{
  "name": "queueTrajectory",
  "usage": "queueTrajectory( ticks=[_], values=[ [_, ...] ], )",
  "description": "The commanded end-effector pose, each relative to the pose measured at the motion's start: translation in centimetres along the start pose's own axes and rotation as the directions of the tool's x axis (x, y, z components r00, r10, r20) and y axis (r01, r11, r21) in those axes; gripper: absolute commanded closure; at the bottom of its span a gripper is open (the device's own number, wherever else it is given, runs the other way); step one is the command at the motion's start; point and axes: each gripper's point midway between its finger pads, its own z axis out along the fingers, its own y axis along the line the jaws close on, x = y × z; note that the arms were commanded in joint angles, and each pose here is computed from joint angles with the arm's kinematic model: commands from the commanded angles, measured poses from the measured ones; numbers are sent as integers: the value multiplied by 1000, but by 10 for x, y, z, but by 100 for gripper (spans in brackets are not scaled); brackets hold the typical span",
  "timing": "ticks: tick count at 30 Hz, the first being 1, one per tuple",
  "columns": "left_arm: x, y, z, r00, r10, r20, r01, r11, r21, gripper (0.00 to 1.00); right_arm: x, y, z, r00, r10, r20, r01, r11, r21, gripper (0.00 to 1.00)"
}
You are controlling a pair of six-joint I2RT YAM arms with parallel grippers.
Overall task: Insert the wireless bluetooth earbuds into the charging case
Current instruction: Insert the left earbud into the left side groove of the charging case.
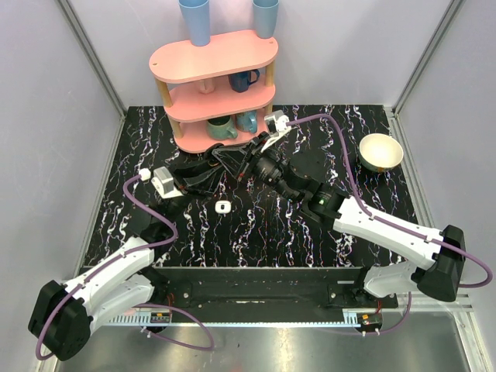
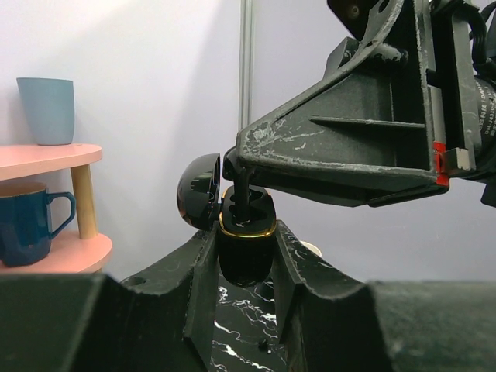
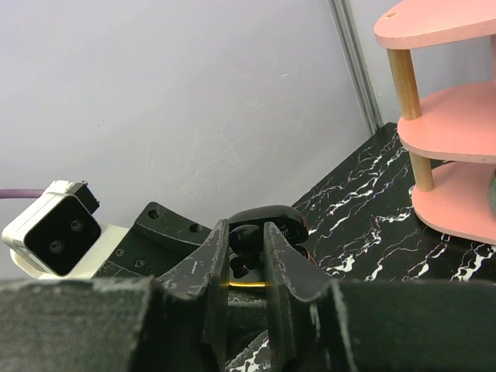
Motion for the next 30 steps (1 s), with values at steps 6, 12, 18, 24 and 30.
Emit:
queueTrajectory(
  ticks=[6,12,18,24,30],
  values=[
    [-16,4,2,998,12,63,-9,999,-36,100,-12,11,1,997,30,73,-27,999,-43,89],
    [-14,8,1,998,8,61,-5,998,-62,100,-19,12,-2,995,26,94,-21,999,-46,89],
    [-13,6,0,998,7,55,-4,998,-56,100,-23,11,-3,994,13,112,-9,999,-36,89],
    [-11,4,0,999,8,49,-6,999,-48,100,-30,11,-4,992,6,127,-2,999,-32,89],
    [-6,5,0,999,10,37,-9,999,-48,100,-28,16,-4,993,21,113,-15,998,-53,89]
  ],
)
